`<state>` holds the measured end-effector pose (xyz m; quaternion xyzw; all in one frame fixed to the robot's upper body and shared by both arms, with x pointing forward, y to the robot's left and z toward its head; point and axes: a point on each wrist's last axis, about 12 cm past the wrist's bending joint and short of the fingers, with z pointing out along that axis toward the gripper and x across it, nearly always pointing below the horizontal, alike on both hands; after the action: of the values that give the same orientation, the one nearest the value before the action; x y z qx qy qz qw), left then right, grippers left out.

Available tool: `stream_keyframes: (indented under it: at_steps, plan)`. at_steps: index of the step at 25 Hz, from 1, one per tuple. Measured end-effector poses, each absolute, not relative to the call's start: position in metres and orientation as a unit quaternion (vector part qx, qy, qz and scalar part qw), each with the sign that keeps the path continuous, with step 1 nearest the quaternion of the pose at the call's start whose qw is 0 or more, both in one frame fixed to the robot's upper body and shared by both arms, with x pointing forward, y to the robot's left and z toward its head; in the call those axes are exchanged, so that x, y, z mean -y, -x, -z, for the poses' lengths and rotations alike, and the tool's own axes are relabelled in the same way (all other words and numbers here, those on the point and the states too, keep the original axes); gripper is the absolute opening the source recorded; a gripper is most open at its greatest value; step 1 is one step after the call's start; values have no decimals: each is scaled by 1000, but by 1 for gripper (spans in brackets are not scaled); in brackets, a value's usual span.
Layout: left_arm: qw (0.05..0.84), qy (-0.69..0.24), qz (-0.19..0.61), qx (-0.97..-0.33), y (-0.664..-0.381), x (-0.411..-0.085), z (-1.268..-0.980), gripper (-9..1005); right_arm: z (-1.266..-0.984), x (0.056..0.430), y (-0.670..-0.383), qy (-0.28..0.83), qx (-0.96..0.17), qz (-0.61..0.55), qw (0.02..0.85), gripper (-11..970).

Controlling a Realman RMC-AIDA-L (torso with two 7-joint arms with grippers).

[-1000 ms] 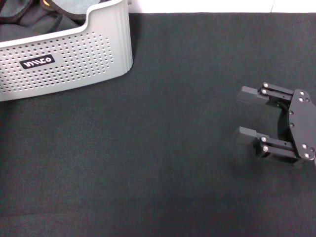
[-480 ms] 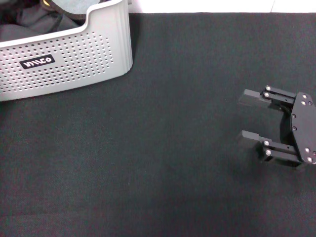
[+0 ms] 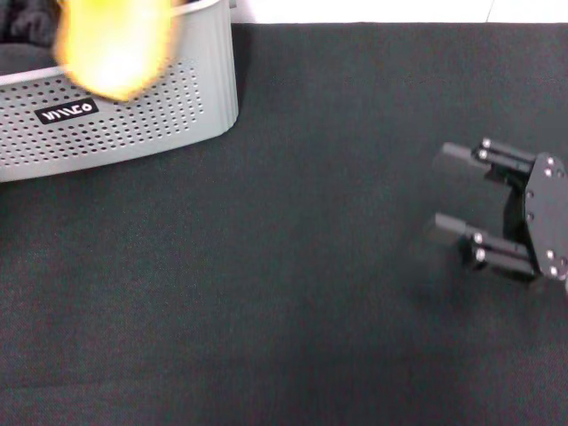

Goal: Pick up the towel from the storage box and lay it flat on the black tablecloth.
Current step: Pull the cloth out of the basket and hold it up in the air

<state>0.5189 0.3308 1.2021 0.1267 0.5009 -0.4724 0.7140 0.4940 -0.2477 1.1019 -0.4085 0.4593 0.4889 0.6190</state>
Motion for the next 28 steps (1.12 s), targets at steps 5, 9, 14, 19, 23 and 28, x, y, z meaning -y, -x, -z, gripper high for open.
stream_keyframes:
  at_steps: [5,9,14,19,23,28]
  plan:
    - [710,-149,559,-401,-496,-323,-1202,21,-1106,244,-501,383,-448,-486,645,619]
    - [685,-151,598,-387,-493,-306,-1191,21,-1109,238,-509,369,-439,-492,655,618]
    - [663,-151,615,-400,-497,-280,-1169,20,-1113,228,-515,387,-427,-490,654,617]
    - [652,-139,618,-416,-509,-259,-1148,20,-1112,216,-518,427,-408,-467,658,615]
    - [645,-126,621,-427,-519,-248,-1139,20,-1108,208,-522,448,-404,-430,672,614]
    - [644,-117,620,-433,-523,-240,-1133,21,-1104,201,-522,474,-386,-374,697,613]
